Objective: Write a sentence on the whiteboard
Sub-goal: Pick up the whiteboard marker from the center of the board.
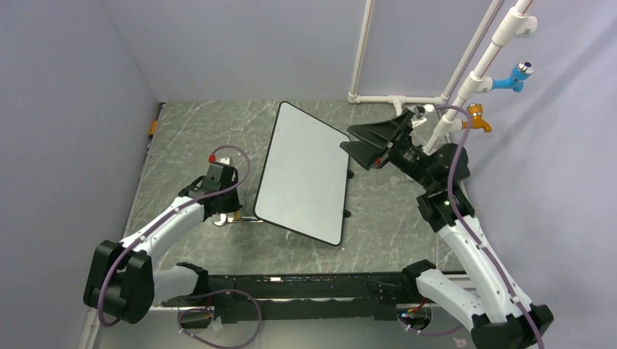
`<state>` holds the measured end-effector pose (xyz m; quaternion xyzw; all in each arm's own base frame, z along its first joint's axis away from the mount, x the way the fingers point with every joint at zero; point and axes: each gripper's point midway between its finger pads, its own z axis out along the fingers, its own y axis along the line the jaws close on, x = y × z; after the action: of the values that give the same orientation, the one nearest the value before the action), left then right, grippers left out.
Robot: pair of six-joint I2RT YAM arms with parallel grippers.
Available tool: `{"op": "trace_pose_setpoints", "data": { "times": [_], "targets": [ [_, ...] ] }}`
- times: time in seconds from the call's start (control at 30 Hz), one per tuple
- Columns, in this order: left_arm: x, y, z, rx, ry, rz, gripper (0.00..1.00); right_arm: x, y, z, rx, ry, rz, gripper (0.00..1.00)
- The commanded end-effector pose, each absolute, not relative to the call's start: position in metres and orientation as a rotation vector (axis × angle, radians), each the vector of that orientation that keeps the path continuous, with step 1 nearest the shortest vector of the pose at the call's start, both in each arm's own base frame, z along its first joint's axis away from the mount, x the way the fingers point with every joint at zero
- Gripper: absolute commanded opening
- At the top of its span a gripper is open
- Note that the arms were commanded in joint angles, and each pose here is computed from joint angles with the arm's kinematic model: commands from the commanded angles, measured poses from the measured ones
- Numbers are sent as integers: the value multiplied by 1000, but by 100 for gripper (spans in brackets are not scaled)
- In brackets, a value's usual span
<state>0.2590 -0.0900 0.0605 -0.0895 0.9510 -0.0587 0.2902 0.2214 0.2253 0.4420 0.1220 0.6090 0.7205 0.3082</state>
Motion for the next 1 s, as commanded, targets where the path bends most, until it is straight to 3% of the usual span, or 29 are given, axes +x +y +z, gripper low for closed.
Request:
{"op": "trace_pose_setpoints", "data": {
  "times": [0.0, 0.57, 0.97],
  "targets": [
    [262, -91, 79, -254, 2489, -179, 0, 202, 200, 485, 298, 1428, 1810, 100],
    [249, -84, 107, -248, 2432, -195, 0, 174, 208, 512, 153, 1355, 2000, 100],
    [241, -80, 112, -248, 2421, -189, 0, 173, 195, 510, 242, 1384, 1869, 100]
  ]
}}
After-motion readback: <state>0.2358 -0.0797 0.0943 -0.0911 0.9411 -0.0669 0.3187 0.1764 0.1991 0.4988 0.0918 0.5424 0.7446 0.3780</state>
